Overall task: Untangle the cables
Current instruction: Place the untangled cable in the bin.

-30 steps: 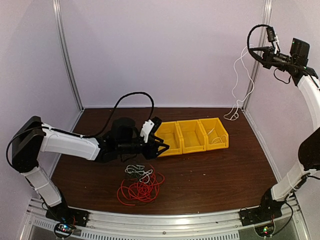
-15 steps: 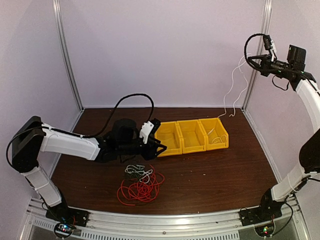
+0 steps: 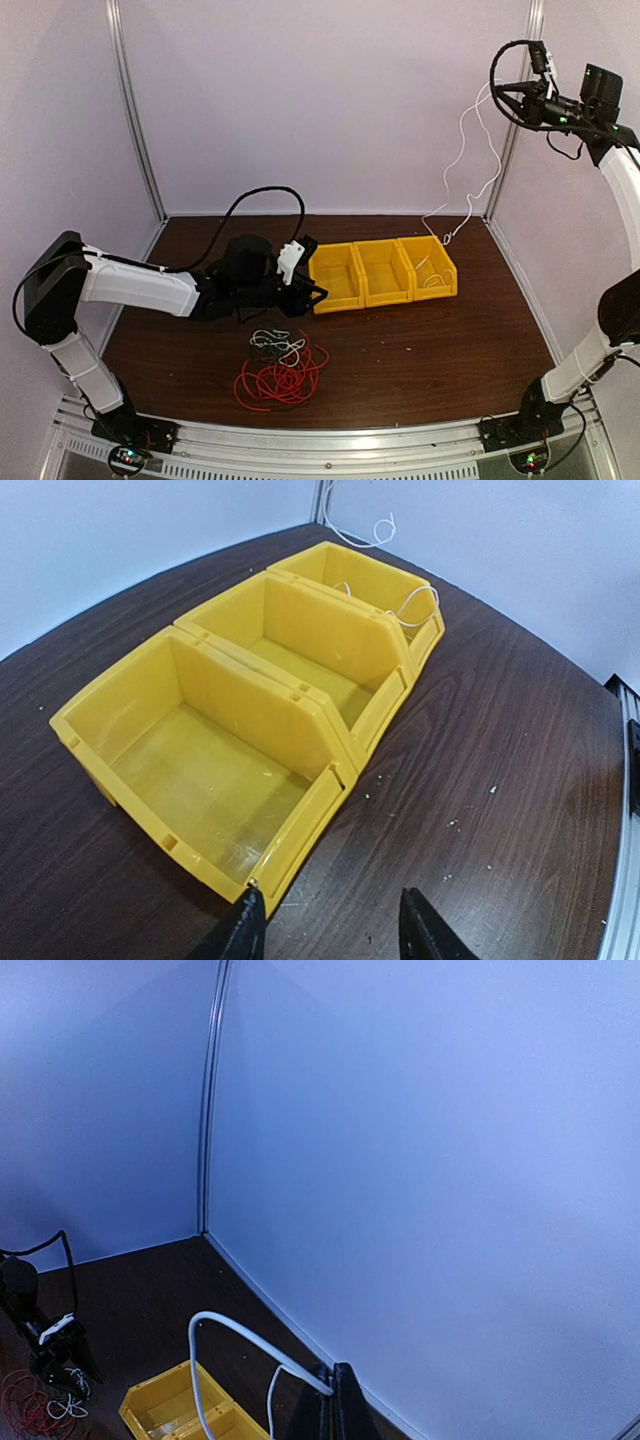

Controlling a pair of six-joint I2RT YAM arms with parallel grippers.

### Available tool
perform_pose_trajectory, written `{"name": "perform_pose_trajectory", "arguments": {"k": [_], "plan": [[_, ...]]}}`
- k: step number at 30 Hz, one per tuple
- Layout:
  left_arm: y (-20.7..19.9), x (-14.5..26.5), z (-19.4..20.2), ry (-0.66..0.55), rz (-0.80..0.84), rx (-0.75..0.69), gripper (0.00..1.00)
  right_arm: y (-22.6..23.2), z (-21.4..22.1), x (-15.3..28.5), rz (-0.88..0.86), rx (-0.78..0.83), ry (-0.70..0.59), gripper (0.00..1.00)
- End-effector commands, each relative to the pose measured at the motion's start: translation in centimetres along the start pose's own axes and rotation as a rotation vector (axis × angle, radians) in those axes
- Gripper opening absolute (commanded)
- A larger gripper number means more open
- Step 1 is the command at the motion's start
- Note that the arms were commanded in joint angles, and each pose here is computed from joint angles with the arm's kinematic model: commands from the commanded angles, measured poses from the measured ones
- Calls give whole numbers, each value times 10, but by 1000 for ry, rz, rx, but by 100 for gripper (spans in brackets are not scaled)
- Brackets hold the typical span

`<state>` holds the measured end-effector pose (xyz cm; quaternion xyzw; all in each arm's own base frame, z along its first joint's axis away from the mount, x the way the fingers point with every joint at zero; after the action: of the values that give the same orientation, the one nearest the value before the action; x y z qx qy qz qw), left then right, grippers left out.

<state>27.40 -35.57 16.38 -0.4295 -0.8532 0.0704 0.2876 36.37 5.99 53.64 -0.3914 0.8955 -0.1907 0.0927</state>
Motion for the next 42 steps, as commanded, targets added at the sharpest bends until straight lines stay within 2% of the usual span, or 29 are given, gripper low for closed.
{"name": "perform_pose_trajectory", "arguments": {"k": [1, 10, 20, 29, 42], "plan": [[2, 2, -16, -44, -14, -7, 46, 7, 11, -8, -30, -18, 22, 0], [5, 0, -13, -36, -17, -5, 46, 16, 61, -18, -24, -52, 107, 0], [7, -3, -10, -27, -19, -1, 46, 26, 141, -33, -26, -124, 233, 0], [10, -5, -6, -20, -29, 7, 46, 61, 198, -58, -89, -137, 349, 0], [11, -1, -6, -26, -40, 18, 46, 26, 261, -81, 65, -162, 511, 0]]}}
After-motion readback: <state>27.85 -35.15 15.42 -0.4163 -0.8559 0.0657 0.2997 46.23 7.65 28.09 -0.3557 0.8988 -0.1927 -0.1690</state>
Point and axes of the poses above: each gripper's point midway between its finger pads, its own x axis back along the fingers, its own y axis along the line the jaws close on, z = x × y, the point moved 4 cm from there along x, back along the fingers, and after that the axes turned 13 degrees about x, right-handed, at the moved point
